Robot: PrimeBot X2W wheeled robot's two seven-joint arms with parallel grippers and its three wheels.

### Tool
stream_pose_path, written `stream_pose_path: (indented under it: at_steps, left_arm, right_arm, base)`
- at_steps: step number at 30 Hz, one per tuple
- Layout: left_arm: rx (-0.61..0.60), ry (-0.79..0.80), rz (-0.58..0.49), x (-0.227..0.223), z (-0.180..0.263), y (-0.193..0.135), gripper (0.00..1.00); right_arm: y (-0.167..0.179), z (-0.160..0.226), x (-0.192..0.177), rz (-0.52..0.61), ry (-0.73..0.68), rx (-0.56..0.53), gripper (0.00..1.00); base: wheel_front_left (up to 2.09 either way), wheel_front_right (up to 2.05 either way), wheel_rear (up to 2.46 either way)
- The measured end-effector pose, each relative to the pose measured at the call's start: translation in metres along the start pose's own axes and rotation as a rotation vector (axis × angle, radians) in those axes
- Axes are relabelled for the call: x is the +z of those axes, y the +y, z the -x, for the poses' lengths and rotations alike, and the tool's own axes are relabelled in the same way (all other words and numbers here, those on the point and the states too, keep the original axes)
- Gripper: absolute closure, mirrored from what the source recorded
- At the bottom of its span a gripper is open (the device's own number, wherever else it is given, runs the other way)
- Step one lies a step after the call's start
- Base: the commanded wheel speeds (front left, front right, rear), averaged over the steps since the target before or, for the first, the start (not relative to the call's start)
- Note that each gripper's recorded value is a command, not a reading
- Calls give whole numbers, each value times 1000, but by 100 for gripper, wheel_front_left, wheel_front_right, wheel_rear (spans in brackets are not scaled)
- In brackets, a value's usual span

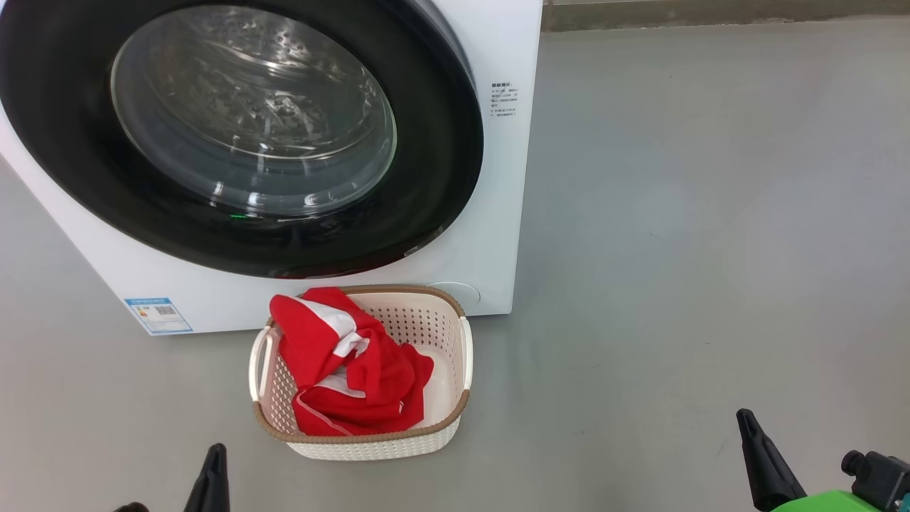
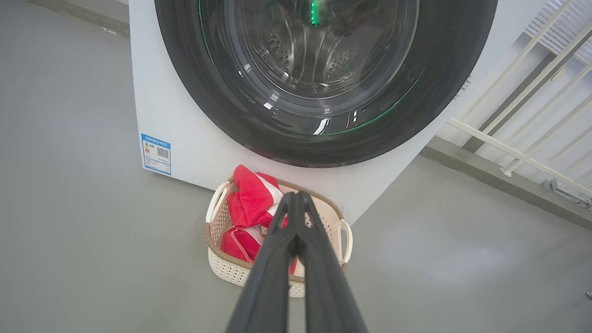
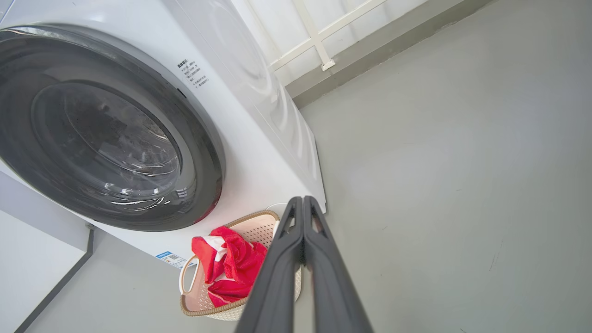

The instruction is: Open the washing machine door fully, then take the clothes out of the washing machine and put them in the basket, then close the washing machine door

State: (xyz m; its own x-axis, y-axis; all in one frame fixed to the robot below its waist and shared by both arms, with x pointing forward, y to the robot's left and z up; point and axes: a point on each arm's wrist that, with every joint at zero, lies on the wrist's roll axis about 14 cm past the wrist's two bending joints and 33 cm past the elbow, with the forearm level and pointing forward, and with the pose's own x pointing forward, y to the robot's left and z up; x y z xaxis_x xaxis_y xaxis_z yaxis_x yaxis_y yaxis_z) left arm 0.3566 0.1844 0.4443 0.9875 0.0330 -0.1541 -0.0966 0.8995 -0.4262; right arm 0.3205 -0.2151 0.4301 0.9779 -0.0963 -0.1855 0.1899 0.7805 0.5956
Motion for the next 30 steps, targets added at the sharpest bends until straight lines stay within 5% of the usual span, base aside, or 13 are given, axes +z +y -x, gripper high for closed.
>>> stream_pose_path:
  at_steps: [30]
  left_arm:
    - [25, 15, 356, 5, -3, 2, 100]
  right_arm:
    - [7, -14, 9, -278, 2, -5, 100]
  base:
    - [0, 0, 0]
